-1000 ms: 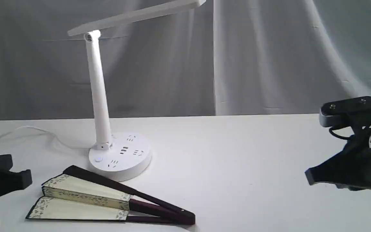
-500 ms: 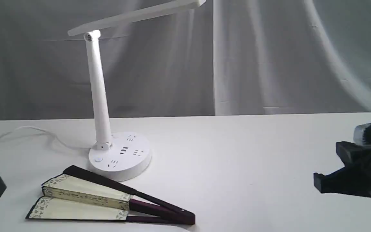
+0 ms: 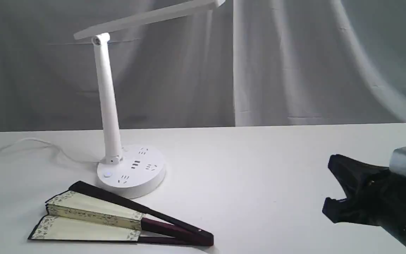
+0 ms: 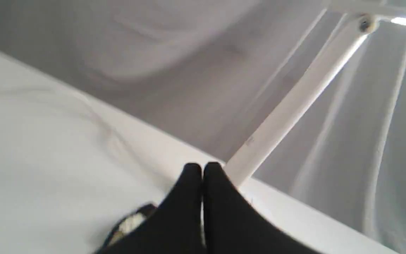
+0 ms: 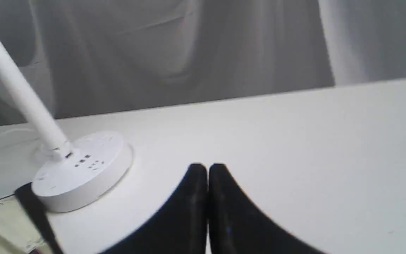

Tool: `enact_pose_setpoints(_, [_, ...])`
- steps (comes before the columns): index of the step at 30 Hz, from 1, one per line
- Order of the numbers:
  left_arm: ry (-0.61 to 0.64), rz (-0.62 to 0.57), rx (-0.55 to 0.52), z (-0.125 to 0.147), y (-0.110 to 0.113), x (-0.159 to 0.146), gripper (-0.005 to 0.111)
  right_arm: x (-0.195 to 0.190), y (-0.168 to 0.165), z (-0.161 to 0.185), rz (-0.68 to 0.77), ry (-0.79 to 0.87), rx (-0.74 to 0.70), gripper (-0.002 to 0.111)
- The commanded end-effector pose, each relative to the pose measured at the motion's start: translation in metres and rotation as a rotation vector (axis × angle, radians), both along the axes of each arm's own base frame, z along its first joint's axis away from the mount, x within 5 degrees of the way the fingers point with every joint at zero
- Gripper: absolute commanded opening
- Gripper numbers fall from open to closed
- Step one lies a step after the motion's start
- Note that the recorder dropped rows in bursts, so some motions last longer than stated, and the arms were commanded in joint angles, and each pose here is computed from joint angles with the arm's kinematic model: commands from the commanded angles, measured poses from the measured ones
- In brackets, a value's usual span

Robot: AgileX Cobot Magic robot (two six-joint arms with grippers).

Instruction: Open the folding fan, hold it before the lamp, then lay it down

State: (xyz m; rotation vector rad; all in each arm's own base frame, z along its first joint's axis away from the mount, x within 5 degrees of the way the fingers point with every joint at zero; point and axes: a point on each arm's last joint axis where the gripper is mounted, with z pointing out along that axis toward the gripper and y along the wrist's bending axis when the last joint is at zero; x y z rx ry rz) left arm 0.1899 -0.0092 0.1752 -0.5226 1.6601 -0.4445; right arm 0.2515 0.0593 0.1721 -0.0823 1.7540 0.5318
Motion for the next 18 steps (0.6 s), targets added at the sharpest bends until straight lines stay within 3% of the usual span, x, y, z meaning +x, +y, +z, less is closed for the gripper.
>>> enact_pose_setpoints(1, [0.158,0.01,-0.101,-0.004,-0.002,0.012,0.008,0.015,0.016,-0.004,0.142,0.13,0.059,0.007])
enact_pose_setpoints(4, [0.124,-0.037,-0.097,0.007,-0.007,0.023,0.025,0.036,0.026,0.0,0.205,0.244,0.156,0.019])
enact_pose_setpoints(9, [0.188,-0.003,-0.233,0.007,-0.008,0.031,0.058,0.06,0.04,-0.002,0.311,0.422,0.21,0.032])
enact_pose_setpoints(18, [0.242,-0.059,-0.416,-0.021,-0.019,0.044,0.06,0.1,0.058,-0.014,0.474,0.599,0.247,0.047])
